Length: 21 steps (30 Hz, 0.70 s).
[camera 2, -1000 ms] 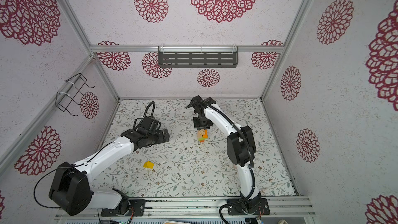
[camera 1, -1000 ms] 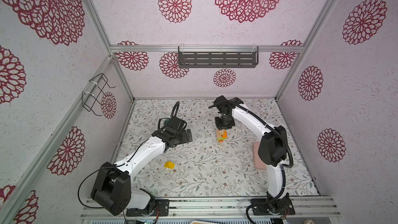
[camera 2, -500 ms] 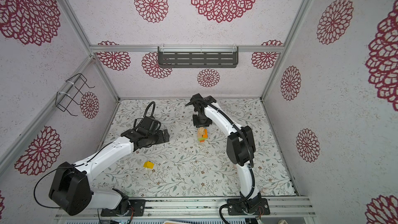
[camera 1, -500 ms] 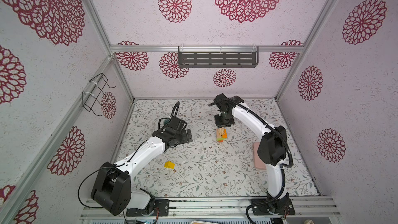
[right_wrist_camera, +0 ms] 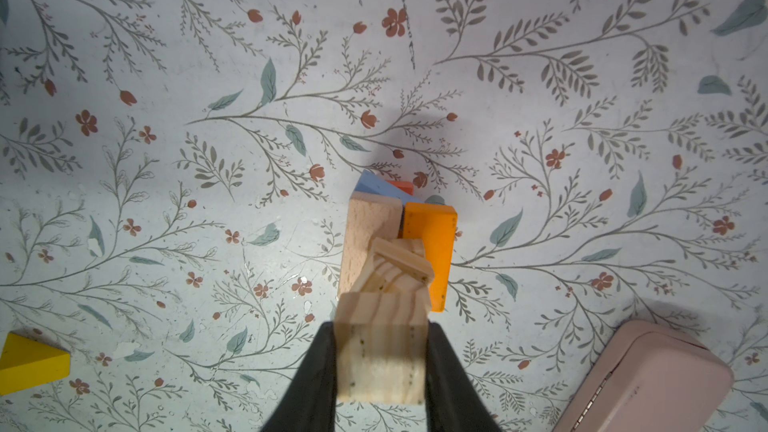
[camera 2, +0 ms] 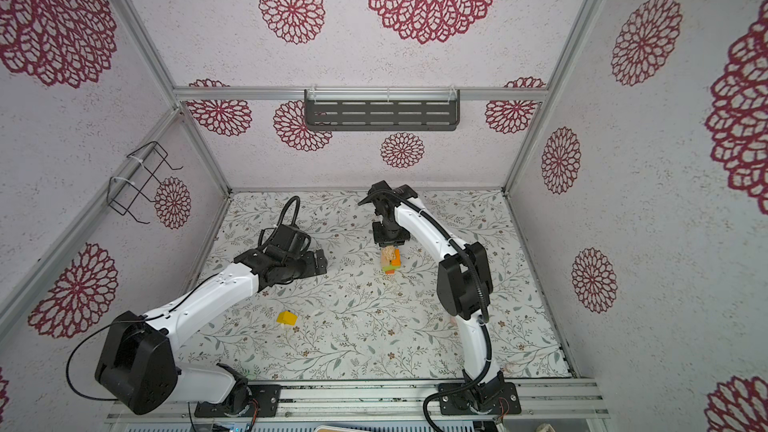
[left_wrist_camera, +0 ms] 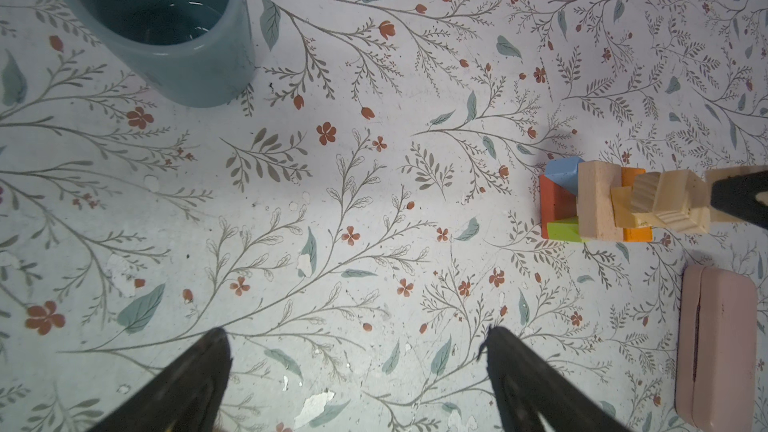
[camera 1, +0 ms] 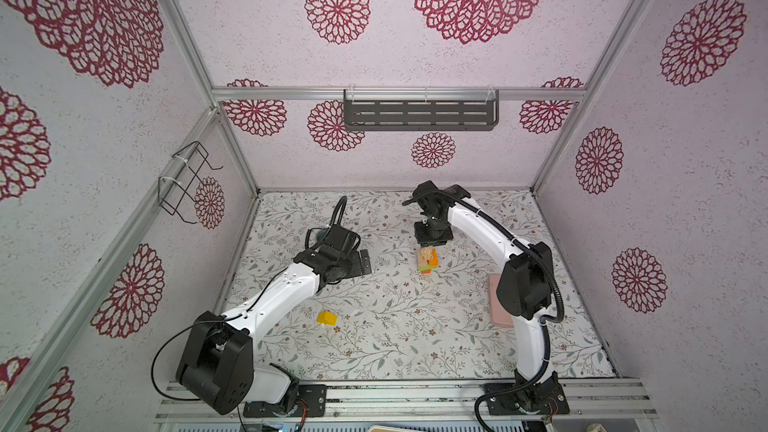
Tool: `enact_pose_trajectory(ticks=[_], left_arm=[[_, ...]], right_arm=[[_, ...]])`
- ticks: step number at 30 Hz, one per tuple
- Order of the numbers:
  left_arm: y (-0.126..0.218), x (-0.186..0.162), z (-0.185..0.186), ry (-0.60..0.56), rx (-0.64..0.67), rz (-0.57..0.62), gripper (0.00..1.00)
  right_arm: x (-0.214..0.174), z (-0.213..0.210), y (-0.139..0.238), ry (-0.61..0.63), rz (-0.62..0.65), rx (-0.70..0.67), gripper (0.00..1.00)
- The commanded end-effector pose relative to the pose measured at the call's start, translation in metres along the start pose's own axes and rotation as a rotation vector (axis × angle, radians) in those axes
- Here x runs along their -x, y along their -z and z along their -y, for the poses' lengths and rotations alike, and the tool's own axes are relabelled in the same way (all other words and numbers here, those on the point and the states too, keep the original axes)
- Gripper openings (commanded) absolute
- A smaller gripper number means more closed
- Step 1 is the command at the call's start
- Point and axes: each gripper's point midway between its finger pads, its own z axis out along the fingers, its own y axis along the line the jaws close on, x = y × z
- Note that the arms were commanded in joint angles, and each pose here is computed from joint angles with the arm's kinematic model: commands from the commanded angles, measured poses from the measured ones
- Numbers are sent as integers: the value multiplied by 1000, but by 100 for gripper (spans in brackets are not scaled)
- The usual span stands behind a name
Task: Build the wood block tower
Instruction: 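Lower the pine cube onto the stack top with the right gripper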
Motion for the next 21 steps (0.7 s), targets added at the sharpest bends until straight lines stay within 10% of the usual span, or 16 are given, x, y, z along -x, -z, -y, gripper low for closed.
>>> enact_pose_trajectory(ticks=[1,21], left_arm=[[-4,-2,0,-15,5,-2,99],[-6,-4,-1,-15,6,-8,99]], right_arm=[[-1,4,7,7,-8,-9,29],[-3,5,3,17,-20,-11,29]])
